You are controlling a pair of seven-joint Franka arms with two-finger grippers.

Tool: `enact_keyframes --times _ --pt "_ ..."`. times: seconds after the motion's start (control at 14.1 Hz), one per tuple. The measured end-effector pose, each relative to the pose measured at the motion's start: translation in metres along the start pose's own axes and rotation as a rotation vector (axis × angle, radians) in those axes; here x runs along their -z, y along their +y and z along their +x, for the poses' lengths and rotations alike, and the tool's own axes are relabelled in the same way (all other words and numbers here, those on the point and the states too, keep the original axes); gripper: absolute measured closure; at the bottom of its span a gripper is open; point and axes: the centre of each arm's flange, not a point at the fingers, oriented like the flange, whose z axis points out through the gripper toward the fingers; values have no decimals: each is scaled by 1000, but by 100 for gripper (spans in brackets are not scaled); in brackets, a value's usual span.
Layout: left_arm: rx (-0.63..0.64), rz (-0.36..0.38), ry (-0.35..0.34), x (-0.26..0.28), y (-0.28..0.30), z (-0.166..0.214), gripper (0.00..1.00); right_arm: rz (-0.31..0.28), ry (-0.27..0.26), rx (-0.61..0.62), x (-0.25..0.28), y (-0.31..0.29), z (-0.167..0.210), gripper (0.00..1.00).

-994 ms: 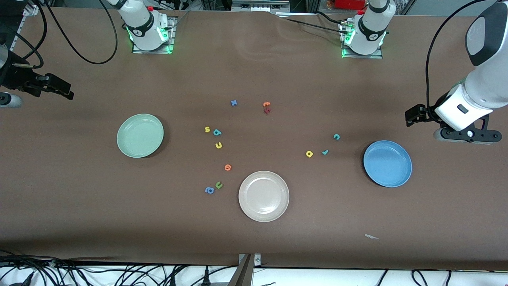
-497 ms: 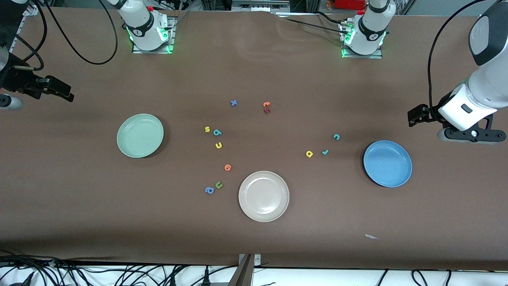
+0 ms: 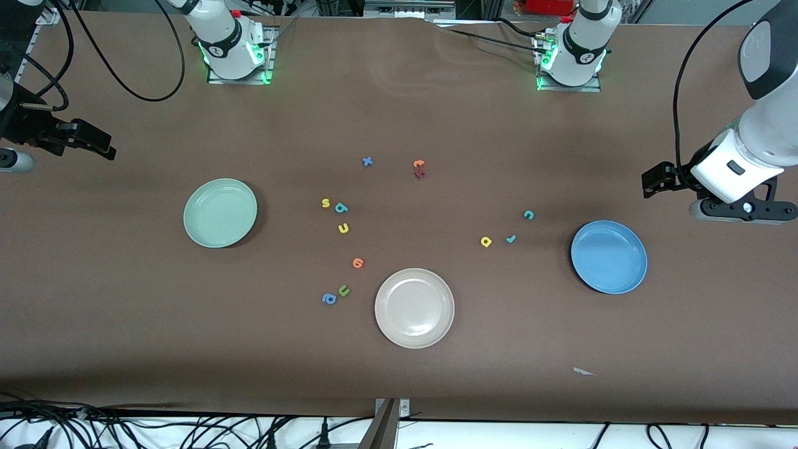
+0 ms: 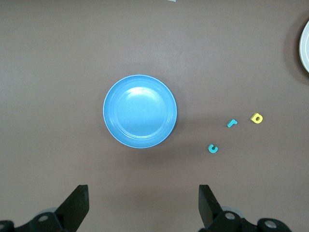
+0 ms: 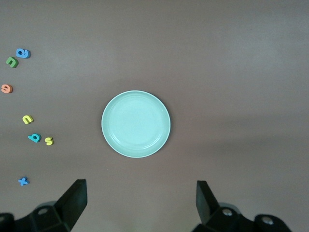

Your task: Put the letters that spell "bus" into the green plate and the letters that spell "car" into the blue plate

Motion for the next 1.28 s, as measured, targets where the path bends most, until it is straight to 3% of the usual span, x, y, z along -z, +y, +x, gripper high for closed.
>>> enact_keyframes --times 1.28 --pt "2 0 10 6 -1 -2 0 0 -1 1 0 0 0 0"
